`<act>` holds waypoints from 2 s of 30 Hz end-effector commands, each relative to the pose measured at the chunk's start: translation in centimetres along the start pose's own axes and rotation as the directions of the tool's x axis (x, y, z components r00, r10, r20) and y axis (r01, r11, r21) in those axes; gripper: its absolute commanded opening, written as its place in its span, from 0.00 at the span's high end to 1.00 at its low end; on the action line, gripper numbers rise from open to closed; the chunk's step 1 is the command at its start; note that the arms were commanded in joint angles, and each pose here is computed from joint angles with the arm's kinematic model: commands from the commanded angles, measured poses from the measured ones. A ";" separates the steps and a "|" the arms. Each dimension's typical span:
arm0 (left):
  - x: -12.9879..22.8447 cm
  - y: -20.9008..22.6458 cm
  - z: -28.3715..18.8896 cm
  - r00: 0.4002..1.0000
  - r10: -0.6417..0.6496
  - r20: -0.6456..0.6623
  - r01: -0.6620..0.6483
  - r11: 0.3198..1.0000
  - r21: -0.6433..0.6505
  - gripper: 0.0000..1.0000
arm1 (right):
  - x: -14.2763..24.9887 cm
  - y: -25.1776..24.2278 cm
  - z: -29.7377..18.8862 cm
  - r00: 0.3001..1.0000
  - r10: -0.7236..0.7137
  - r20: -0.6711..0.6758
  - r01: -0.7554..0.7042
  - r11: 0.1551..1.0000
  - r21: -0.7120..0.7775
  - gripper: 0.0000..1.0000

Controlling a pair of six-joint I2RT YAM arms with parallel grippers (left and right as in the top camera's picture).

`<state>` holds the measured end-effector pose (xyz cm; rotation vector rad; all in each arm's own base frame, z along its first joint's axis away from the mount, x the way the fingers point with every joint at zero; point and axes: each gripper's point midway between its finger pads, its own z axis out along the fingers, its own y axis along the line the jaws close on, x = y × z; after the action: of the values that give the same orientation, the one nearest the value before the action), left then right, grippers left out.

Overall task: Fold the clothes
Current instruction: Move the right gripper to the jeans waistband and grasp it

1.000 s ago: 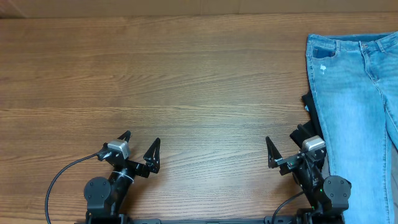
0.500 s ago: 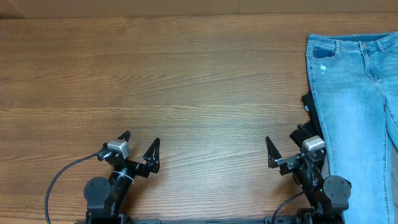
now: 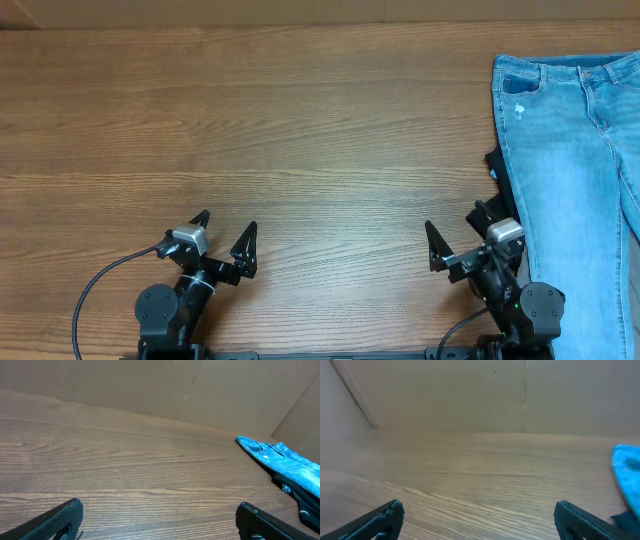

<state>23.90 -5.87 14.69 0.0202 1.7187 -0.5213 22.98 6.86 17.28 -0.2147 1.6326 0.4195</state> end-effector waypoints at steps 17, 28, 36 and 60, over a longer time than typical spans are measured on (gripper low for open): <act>-11.5 -4.0 -1.6 0.999 0.035 0.023 -0.035 0.999 0.004 0.00 | -8.5 1.9 -1.0 0.938 0.346 -0.005 -0.346 0.938 -0.029 0.00; -15.5 -3.4 1.9 0.912 -0.153 -0.380 0.100 0.983 -0.155 0.00 | -8.2 -1.6 1.9 0.766 0.430 -0.479 -0.305 0.898 0.318 0.00; -18.4 -4.8 4.2 0.862 -0.118 -0.494 0.089 0.993 -0.083 0.00 | -10.5 -2.6 4.7 0.646 0.362 -0.672 -0.196 0.930 0.312 0.00; -11.7 -4.1 7.5 0.706 -0.106 -0.701 0.040 0.993 -0.109 0.00 | 0.5 -22.0 20.3 0.646 0.652 -0.397 -0.245 0.670 0.701 0.15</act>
<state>32.15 -8.95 25.60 0.0372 2.5300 -0.5725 48.39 -2.42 14.13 0.5799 2.4543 0.3201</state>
